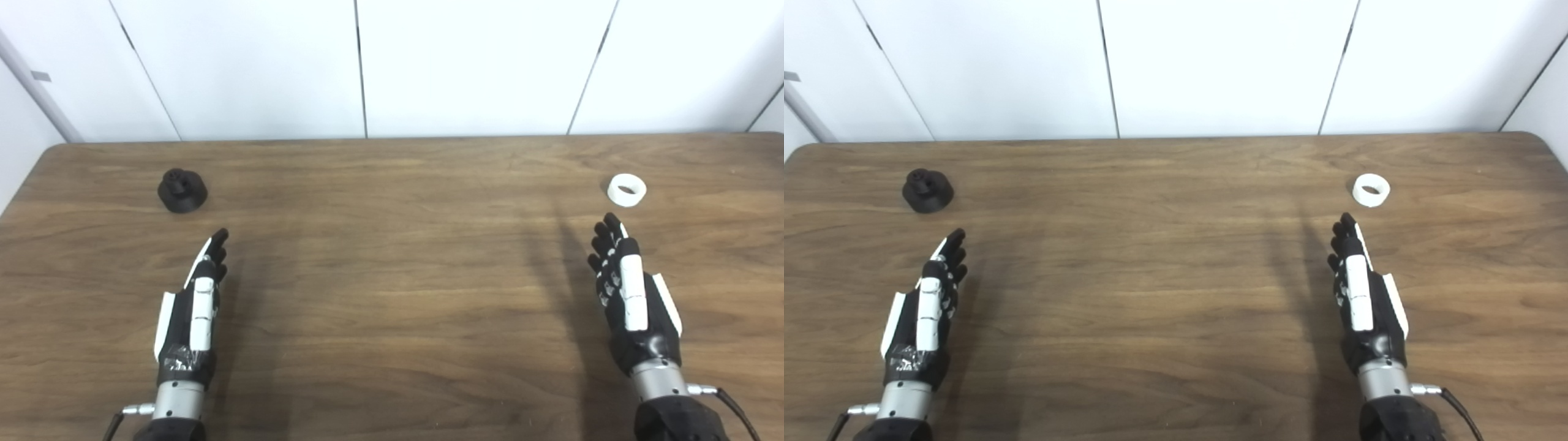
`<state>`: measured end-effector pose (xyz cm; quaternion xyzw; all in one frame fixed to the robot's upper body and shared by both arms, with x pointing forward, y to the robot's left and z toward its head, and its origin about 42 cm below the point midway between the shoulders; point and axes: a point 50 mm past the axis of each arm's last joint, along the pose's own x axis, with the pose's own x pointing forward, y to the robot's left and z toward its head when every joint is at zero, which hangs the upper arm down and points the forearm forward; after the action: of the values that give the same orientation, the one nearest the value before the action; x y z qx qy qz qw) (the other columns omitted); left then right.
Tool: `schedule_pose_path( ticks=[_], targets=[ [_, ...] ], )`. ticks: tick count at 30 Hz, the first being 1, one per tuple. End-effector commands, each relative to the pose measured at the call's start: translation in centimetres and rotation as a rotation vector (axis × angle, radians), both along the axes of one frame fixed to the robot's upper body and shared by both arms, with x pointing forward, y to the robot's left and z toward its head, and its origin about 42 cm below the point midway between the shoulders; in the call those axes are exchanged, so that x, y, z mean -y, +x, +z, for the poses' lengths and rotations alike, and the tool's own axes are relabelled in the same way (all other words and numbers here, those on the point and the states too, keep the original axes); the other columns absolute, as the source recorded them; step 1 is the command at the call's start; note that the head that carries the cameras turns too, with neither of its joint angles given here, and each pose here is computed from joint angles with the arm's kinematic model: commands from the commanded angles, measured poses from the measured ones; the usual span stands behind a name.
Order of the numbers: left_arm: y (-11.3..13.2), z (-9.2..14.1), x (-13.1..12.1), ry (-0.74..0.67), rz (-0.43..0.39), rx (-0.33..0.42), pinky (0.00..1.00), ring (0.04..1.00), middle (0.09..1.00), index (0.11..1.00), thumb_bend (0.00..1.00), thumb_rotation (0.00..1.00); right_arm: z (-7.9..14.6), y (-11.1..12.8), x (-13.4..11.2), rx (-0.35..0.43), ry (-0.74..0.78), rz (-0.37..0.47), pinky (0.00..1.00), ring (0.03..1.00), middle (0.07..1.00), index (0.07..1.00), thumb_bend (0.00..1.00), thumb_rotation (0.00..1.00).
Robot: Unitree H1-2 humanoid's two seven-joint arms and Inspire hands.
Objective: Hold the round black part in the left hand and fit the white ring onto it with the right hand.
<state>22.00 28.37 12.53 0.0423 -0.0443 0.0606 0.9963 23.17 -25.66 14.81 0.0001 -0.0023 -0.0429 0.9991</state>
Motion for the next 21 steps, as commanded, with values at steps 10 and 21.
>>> schedule_pose_path(
  ticks=[10, 21],
  targets=[
    [0.4, 1.2, -0.2, 0.008, -0.011, 0.069, 1.0, 1.0, 0.996, 0.952, 0.52, 1.0, 0.8, -0.5, 0.1, 0.053, -0.013, 0.005, 1.0, 1.0, 0.993, 1.0, 0.55, 1.0],
    [0.4, 0.2, 0.8, 0.03, -0.014, 0.06, 1.0, 1.0, 0.995, 0.956, 0.5, 1.0, -0.1, -0.6, 0.9, 0.041, -0.014, 0.004, 1.0, 1.0, 0.998, 0.999, 0.54, 1.0]
  ],
)
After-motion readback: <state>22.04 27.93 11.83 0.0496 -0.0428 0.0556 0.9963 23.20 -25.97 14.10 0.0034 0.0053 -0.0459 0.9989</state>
